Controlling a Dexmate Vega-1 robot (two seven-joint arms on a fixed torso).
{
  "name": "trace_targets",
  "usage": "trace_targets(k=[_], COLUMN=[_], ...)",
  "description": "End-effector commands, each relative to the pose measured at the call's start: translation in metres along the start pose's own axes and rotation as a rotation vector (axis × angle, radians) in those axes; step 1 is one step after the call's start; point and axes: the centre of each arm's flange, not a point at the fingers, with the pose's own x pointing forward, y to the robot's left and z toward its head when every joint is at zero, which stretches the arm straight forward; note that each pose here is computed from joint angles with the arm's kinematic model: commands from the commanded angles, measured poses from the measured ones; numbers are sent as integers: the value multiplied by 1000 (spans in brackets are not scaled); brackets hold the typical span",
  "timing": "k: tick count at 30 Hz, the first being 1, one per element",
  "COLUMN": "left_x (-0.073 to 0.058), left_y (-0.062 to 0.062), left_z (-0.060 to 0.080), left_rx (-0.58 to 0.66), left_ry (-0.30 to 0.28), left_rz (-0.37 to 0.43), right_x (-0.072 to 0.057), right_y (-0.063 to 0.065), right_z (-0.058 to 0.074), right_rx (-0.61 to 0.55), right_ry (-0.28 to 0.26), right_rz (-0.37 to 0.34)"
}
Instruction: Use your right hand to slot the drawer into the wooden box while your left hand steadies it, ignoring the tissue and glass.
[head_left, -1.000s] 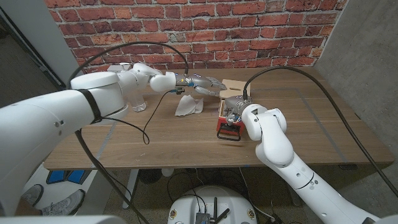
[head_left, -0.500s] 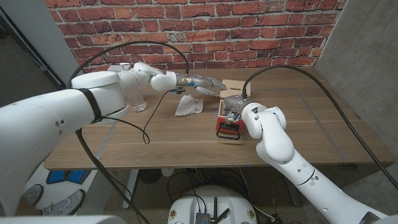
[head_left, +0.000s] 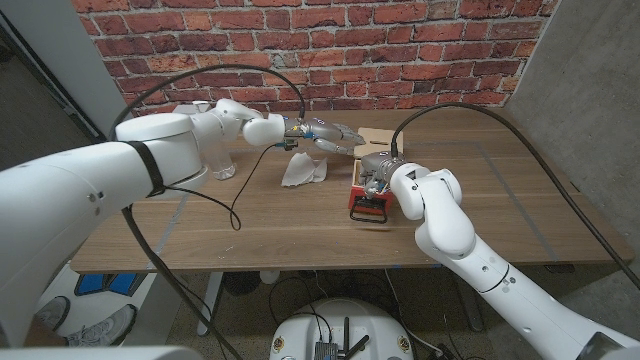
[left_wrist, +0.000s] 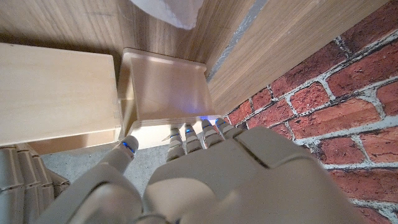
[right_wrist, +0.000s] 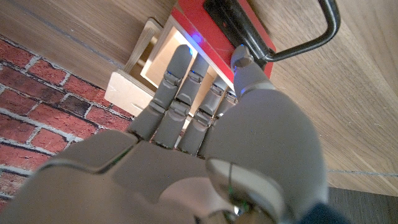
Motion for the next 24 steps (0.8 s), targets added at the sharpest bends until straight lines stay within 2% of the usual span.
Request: trace_targets(k=[1, 24], left_x=[1, -1], left_y=[4, 4], left_z=[-1, 3], left_rx=[18, 22], left_ry=[1, -26], left_rz=[7, 31], right_x=[3, 8], right_y=[0, -2], right_z=[-3, -6], right_rx=[-27, -54], right_ry=[-12, -14], right_rz=[12, 16])
